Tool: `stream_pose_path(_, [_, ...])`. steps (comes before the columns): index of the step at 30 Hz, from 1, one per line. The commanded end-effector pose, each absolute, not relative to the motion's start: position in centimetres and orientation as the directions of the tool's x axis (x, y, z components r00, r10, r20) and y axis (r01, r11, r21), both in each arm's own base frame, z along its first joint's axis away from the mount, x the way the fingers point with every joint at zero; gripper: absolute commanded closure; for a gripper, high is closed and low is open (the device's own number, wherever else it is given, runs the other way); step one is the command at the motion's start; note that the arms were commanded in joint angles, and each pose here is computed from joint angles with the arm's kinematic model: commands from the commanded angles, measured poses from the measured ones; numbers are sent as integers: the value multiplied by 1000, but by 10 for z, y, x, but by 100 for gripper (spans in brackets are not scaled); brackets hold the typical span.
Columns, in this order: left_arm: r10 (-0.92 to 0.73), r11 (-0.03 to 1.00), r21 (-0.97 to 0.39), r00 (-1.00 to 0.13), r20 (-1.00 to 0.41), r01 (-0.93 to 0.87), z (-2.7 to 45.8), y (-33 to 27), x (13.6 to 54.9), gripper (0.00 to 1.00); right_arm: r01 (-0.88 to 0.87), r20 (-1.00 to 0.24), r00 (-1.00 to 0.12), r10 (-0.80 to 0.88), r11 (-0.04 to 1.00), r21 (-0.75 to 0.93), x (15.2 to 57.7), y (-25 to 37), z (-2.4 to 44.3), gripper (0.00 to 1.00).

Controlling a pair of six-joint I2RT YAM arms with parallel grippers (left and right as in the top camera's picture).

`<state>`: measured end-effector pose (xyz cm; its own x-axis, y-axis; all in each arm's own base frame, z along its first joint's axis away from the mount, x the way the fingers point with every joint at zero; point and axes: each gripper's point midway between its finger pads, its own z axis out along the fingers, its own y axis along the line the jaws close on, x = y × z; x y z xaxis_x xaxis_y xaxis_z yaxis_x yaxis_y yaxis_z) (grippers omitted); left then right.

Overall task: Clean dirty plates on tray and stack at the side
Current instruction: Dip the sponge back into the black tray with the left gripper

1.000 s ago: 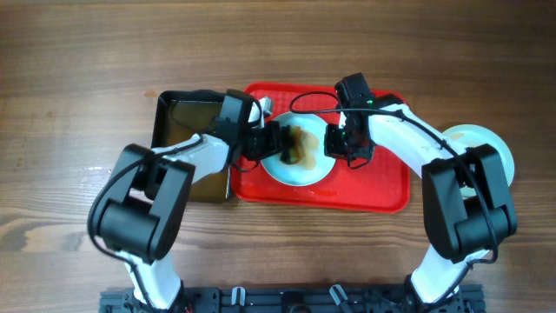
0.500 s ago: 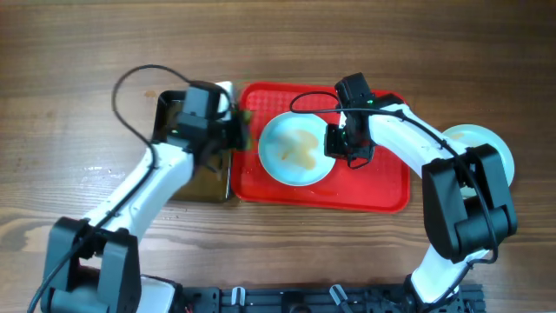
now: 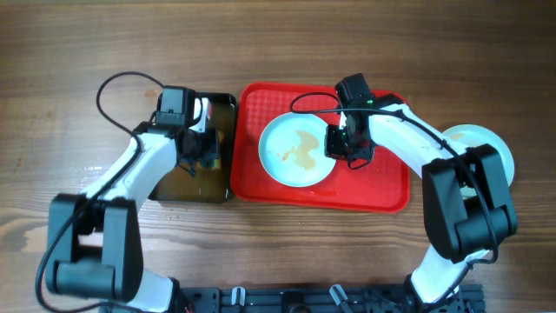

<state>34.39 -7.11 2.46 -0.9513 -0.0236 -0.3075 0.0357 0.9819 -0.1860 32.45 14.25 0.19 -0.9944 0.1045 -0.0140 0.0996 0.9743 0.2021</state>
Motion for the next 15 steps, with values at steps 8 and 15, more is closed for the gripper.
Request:
stream_pose_path(8, [-1, 984, -165, -940, -341, 59, 6, -71, 361, 37, 90, 28, -996, 87, 986, 138, 310, 130, -13, 96])
stream_pose_path(15, [19, 983, -170, -963, -267, 66, -16, -77, 347, 44, 89, 28, -996, 86, 986, 138, 310, 130, -13, 96])
